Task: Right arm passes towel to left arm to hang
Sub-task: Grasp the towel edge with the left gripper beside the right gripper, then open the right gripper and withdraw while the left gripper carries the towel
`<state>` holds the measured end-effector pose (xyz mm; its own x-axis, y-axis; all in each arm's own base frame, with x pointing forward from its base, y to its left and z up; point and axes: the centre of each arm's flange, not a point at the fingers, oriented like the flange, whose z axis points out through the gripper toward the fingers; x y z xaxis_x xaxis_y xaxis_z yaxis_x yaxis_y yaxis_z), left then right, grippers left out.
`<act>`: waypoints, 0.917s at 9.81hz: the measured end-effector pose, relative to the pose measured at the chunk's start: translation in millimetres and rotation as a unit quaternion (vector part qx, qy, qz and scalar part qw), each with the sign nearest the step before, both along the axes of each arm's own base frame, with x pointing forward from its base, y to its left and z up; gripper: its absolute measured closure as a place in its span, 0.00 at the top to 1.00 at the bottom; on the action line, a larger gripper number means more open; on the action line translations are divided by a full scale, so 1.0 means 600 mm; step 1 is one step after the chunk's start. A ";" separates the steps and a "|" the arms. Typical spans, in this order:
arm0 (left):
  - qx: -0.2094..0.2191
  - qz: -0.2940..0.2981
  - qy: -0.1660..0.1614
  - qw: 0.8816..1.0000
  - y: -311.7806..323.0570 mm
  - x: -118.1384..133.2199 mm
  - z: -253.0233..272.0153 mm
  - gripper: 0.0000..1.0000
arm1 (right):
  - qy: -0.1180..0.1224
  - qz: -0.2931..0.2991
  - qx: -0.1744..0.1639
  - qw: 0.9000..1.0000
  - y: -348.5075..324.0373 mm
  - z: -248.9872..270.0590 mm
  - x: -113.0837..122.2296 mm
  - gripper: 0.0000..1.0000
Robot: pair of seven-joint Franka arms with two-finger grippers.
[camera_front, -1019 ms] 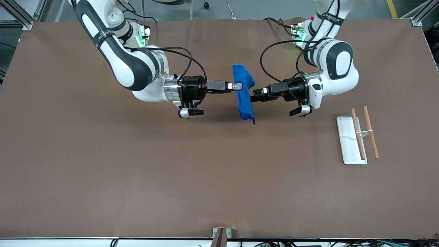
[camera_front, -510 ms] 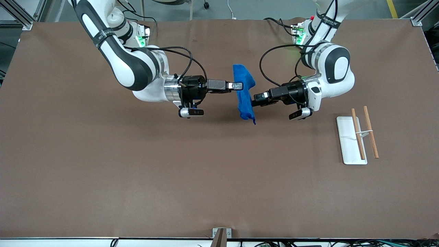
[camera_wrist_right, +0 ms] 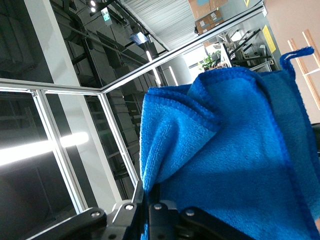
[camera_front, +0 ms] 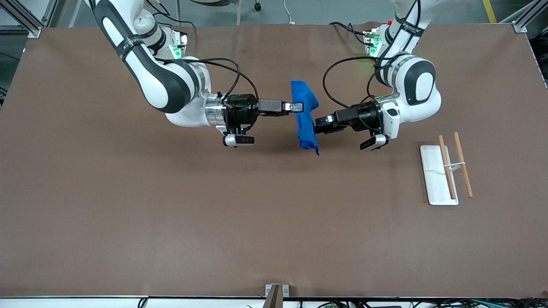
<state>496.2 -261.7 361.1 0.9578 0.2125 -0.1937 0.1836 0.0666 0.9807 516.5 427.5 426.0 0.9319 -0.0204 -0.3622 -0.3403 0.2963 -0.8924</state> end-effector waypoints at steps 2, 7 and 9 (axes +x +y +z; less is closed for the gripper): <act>-0.001 0.000 -0.003 1.000 0.000 0.002 0.004 0.48 | -0.001 0.000 0.000 1.000 0.000 0.000 0.000 0.04; 0.008 0.012 -0.006 1.000 0.008 0.012 0.007 0.02 | -0.001 0.000 0.000 1.000 0.000 0.000 0.000 0.04; 0.022 0.009 -0.012 1.000 0.011 0.015 0.008 0.02 | -0.001 -0.002 -0.002 1.000 -0.001 -0.001 0.001 0.06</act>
<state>505.1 -255.1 366.1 0.9582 0.2373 -0.1597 0.1582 0.0256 0.9871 517.2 426.7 425.5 0.9325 -0.0256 -0.3602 -0.3372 0.2946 -0.8941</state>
